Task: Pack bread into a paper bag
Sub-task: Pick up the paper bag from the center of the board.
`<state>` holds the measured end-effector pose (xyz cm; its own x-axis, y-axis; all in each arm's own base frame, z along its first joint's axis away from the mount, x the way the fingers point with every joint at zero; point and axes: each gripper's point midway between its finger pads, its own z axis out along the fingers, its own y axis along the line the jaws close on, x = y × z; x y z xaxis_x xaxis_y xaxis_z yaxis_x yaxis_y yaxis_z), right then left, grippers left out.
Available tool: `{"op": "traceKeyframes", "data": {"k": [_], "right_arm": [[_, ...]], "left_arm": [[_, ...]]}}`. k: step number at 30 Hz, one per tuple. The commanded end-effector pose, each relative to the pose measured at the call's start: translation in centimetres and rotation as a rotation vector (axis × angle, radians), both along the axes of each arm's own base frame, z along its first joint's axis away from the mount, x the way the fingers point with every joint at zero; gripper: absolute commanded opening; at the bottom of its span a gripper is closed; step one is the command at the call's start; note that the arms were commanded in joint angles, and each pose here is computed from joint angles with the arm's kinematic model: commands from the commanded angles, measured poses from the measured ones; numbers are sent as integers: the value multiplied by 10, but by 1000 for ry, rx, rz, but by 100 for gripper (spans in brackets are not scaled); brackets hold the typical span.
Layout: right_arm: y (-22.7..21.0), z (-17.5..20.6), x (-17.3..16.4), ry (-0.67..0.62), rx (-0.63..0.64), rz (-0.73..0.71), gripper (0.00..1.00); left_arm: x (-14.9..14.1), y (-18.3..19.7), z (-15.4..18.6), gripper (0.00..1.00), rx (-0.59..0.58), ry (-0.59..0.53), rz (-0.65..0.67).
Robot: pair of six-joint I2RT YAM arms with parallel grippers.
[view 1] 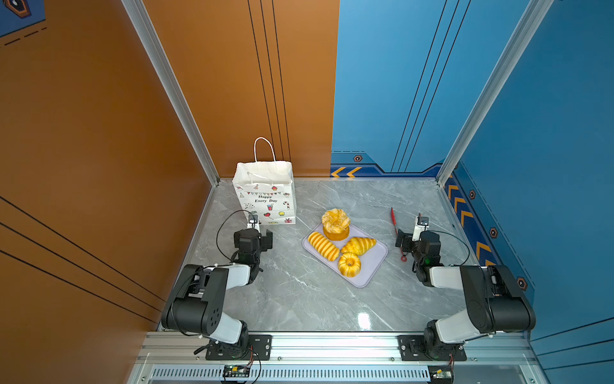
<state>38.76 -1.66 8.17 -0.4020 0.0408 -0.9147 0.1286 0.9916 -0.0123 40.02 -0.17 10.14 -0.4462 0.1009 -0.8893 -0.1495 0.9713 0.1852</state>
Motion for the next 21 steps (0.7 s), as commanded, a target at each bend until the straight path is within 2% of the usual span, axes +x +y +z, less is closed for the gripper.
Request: {"op": "traceKeyframes", "data": {"k": [1, 2, 5, 10, 14, 16, 21], "right_arm": [[0, 8, 6, -22, 9, 4, 100], [0, 8, 6, -21, 10, 5, 100], [0, 8, 6, -21, 8, 4, 100], [1, 8, 6, -20, 5, 4, 100], [1, 8, 6, -20, 1, 1, 100], [-1, 8, 6, -20, -2, -10, 100], [-1, 8, 6, -21, -4, -10, 100]], "left_arm": [[0, 8, 26, 98, 132, 45, 100], [-2, 10, 38, 99, 134, 14, 125], [-15, 23, 80, 98, 23, -85, 244], [-53, 49, 150, 98, -243, -92, 455], [-63, 42, 196, 98, -358, -170, 395], [-68, 43, 229, 98, -433, -254, 382], [-68, 40, 277, 98, -599, -349, 341]]}}
